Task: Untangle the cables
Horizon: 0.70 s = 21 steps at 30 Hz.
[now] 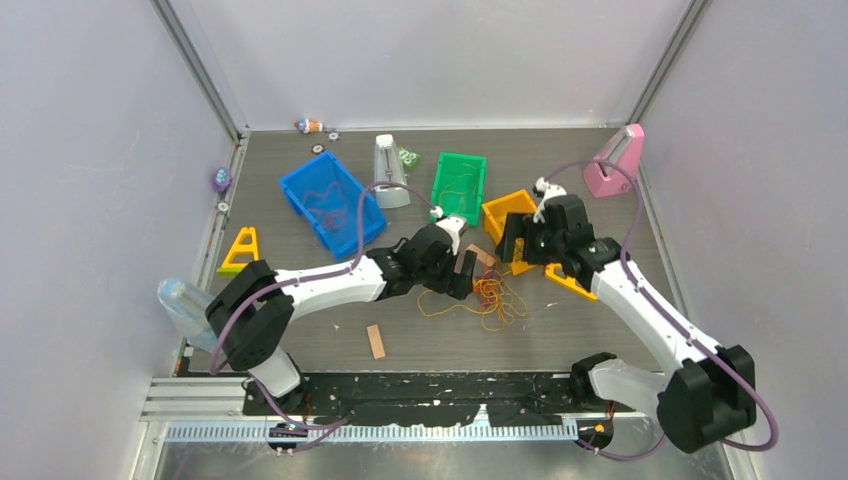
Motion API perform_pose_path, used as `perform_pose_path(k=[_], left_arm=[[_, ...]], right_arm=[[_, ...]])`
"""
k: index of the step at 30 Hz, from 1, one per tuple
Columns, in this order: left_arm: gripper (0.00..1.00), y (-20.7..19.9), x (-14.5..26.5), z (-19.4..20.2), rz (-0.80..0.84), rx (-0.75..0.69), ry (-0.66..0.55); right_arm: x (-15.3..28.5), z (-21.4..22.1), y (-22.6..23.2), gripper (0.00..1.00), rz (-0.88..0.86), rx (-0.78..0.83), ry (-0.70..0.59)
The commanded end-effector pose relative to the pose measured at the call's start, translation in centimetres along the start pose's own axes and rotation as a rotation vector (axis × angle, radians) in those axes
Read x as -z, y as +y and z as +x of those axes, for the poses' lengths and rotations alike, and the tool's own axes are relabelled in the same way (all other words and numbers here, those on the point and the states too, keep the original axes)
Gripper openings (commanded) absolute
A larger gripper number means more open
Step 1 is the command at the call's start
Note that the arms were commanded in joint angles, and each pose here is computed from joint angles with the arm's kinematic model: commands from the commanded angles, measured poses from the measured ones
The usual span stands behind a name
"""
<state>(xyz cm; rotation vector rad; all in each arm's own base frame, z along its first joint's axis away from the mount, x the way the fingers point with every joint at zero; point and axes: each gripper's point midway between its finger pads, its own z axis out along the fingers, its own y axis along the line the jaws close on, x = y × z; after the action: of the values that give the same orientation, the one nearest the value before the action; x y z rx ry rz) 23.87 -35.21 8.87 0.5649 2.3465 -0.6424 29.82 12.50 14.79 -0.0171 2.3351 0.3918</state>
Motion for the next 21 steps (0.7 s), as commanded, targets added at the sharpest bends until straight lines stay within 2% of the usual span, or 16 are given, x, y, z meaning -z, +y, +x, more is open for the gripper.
perform_pose_path(k=[1, 4, 7, 14, 18, 20, 21], left_arm=[[0.82, -0.6, 0.2, -1.7, 0.090, 0.101, -0.082], [0.83, -0.3, 1.4, -2.3, 0.116, 0.126, -0.164], [0.83, 0.5, 2.5, -1.5, 0.106, 0.119, -0.171], [0.83, 3.4, 4.5, 1.3, -0.014, 0.084, -0.077], [0.83, 4.0, 4.9, 3.7, -0.040, 0.042, 0.049], [0.83, 3.4, 4.8, 4.4, -0.010, 0.014, 0.085], [0.82, 3.0, 4.7, 4.6, 0.008, -0.012, 0.095]], right_arm=[[1.5, 3.5, 2.5, 0.91, -0.161, -0.024, 0.027], [1.3, 5.7, 3.3, 0.85, -0.211, -0.007, 0.064], [0.6, 6.9, 3.8, 0.82, -0.208, 0.027, 0.094], [-2.0, 9.1, 5.1, 0.77, -0.172, 0.085, 0.167], [-3.3, 10.2, 5.2, 0.71, -0.154, 0.083, 0.192], [-3.7, 10.6, 5.5, 0.63, -0.164, 0.079, 0.202], [-3.8, 10.7, 5.6, 0.51, -0.170, 0.079, 0.204]])
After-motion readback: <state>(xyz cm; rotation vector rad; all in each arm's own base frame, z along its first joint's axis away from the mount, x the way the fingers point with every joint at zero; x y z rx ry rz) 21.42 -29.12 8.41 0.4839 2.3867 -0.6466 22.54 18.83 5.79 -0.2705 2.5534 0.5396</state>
